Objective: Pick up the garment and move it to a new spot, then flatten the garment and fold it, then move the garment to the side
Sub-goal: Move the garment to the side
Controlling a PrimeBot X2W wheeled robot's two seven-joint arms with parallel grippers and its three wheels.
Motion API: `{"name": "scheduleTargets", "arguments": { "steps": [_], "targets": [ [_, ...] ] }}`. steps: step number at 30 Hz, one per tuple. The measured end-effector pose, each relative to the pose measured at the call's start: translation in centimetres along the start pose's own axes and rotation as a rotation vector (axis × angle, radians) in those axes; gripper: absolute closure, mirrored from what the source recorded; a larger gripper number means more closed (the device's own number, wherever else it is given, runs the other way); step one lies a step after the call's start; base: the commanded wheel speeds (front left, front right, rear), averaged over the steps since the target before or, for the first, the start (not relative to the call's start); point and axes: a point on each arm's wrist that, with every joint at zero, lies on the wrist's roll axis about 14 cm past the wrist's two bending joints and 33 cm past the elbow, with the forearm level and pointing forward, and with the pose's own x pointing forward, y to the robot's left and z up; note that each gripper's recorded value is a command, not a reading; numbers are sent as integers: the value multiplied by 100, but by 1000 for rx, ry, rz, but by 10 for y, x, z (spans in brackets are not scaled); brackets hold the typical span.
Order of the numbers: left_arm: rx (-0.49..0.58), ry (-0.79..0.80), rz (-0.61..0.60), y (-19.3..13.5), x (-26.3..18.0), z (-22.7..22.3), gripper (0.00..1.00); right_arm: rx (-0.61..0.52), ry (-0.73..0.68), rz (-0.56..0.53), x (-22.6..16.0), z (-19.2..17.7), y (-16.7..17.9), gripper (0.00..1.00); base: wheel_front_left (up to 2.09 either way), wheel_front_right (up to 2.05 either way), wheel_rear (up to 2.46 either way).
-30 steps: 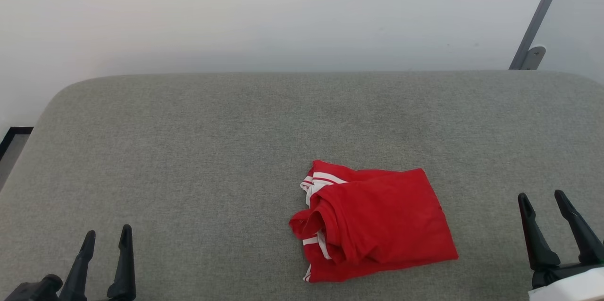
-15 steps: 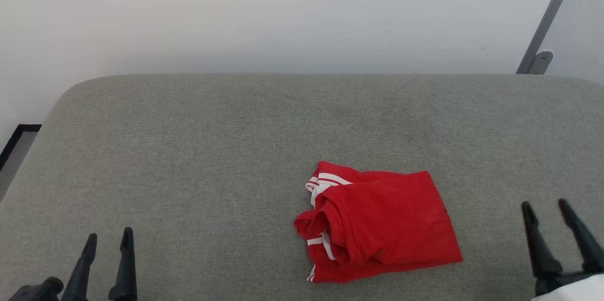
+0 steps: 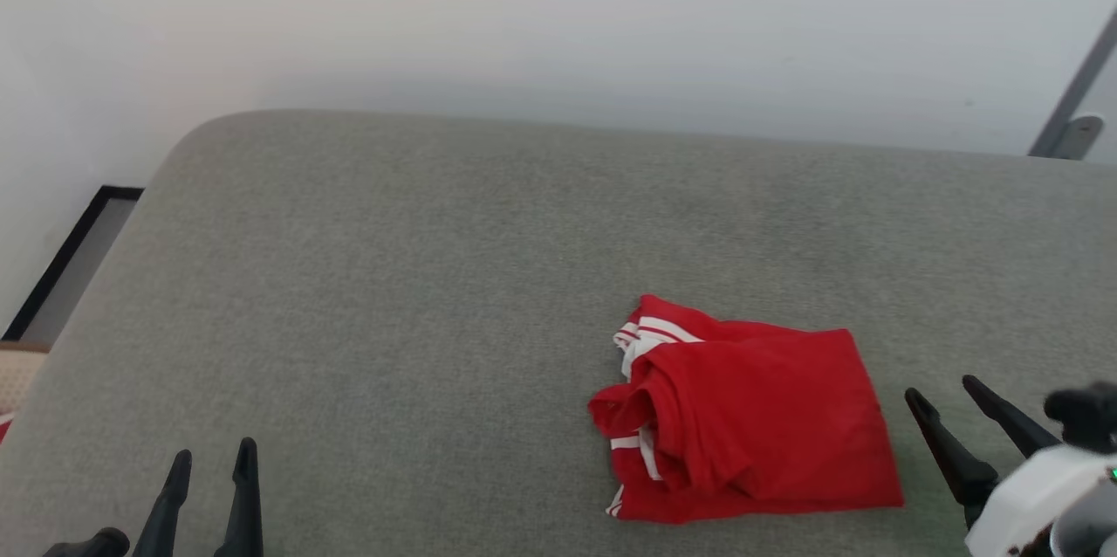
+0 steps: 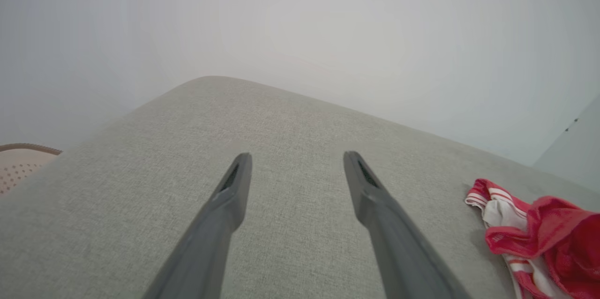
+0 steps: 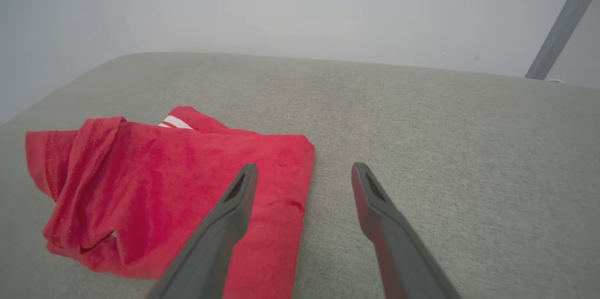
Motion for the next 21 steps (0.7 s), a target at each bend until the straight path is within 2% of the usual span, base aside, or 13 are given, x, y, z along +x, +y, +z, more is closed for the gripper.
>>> {"name": "scheduleTargets", "arguments": {
  "steps": [12,15,19,21],
  "targets": [
    [-11,47,43,7,-3,-13,0,3,487,106,45,-34,6,0,0,0,0],
    [-12,59,58,10,-4,-16,0,-13,635,112,47,-54,5,0,0,0,0],
    [-21,72,71,12,-1,-20,0,40,795,123,50,-79,10,0,0,0,0],
    [-19,84,77,13,0,-23,0,25,861,138,52,-88,15,0,0,0,0]
  ]
}}
